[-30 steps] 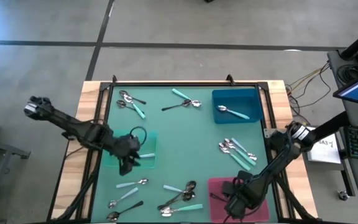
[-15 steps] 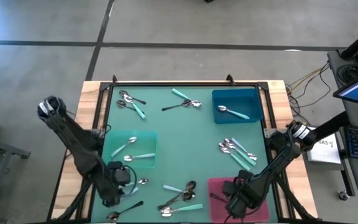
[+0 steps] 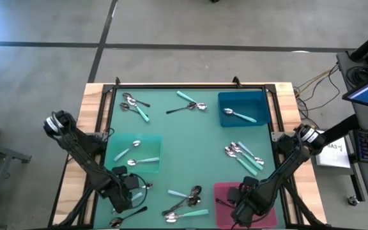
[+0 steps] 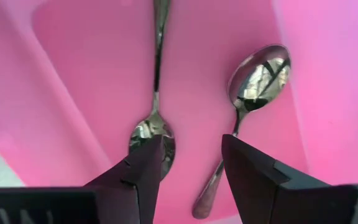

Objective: Sort silverware by color (type)
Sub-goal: Put the blue spoon into the green bin

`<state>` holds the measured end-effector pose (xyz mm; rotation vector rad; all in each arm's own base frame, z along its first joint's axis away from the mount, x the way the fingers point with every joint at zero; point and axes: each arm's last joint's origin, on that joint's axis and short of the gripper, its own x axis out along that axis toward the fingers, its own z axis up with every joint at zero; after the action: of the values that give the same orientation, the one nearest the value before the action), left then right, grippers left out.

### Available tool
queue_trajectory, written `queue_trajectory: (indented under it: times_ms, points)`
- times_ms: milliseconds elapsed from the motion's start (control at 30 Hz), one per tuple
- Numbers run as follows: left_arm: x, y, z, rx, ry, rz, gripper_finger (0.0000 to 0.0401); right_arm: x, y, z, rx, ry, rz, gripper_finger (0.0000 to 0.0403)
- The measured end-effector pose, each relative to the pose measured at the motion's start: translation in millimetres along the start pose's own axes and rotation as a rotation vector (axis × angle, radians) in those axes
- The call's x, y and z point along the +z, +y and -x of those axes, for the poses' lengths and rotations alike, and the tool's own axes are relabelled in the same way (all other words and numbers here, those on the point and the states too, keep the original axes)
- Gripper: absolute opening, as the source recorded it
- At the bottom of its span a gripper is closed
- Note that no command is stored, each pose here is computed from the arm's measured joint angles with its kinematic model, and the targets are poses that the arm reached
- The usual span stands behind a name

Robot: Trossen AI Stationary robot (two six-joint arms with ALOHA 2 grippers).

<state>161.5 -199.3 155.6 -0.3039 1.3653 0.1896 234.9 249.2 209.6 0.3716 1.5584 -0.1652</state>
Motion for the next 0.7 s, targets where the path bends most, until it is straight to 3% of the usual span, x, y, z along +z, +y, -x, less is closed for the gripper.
queue_trajectory:
  times_ms: [333, 467, 600, 700]
  points:
    - [-3, -1, -20, 0.096, 0.052, 0.032, 0.0145, 1, 3, 5, 0.018, -0.008, 0.005, 0.0143]
    - [-2, -4, -21, 0.091, 0.063, 0.034, 0.0103, 1, 5, 7, 0.028, -0.01, 0.006, 0.0137]
    - [-1, -7, -16, 0.069, 0.064, 0.041, 0.003, 2, 6, 9, 0.037, -0.012, 0.007, 0.0137]
    - [0, -8, -12, 0.063, 0.065, 0.062, 0.0023, 2, 8, 12, 0.047, -0.016, 0.01, 0.0136]
